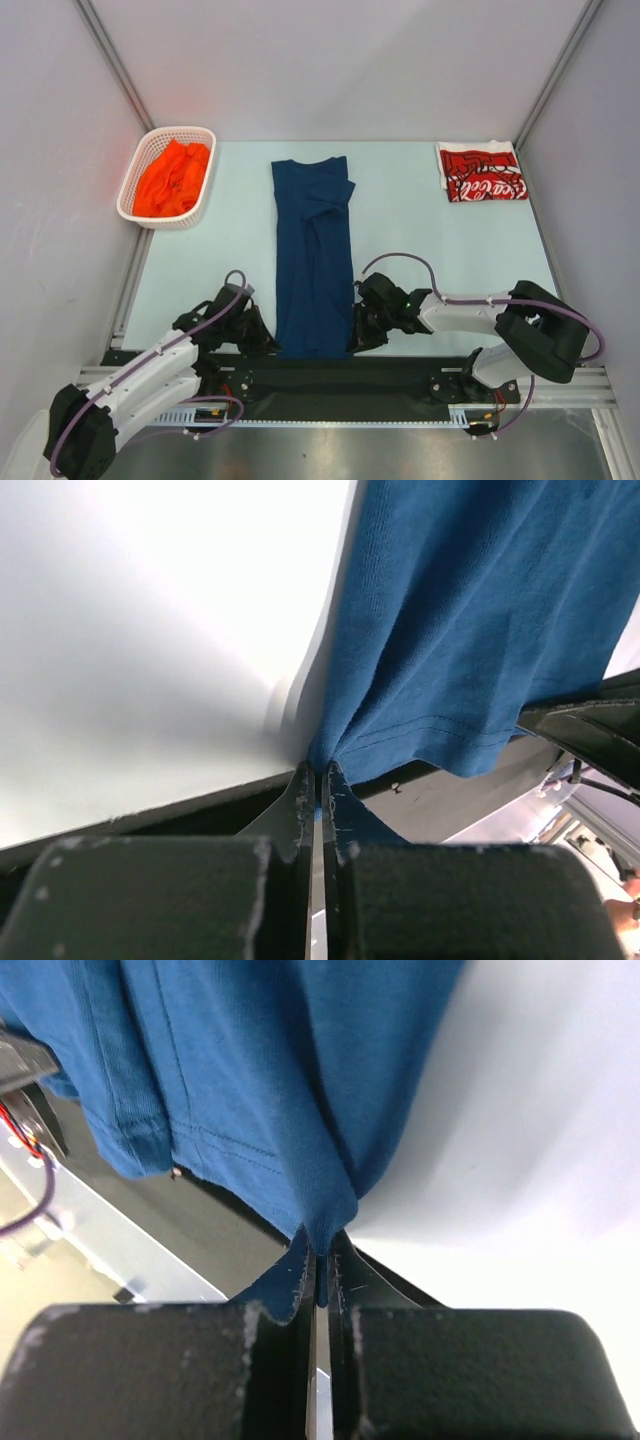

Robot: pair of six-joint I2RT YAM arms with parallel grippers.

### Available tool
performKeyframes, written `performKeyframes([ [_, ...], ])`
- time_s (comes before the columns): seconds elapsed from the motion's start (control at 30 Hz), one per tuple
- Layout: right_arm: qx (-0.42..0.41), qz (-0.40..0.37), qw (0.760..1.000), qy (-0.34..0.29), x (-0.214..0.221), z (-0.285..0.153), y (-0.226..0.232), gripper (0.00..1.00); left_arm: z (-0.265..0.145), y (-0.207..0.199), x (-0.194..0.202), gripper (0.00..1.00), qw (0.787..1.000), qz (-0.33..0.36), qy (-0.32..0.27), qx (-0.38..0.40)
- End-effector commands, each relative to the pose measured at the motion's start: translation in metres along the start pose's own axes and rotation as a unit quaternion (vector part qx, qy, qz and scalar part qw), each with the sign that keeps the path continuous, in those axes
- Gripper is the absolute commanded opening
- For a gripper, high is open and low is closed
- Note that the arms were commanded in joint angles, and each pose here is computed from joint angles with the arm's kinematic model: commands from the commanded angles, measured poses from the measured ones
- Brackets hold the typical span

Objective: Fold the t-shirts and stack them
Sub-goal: Fold the tshirt

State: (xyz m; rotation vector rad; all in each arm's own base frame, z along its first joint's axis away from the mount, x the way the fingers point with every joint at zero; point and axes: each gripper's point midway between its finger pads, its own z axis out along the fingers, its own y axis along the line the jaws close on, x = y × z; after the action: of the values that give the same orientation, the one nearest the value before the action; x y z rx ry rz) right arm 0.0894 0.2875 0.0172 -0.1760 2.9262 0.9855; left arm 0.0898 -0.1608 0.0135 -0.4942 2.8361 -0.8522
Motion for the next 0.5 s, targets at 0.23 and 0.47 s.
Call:
performKeyframes([
  [0.23,-0.028,-0.031,0.998,-0.043,-0.033,-0.041,0.049,0.0,-0.04,-0.031,-0.021,0.01,0.997,0.059,-0.043,-0.001],
  [0.47,-0.027,-0.028,0.996,-0.079,-0.113,-0.073,0.064,0.0,-0.075,-0.1,-0.091,0.0,0.987,0.128,-0.097,-0.025],
])
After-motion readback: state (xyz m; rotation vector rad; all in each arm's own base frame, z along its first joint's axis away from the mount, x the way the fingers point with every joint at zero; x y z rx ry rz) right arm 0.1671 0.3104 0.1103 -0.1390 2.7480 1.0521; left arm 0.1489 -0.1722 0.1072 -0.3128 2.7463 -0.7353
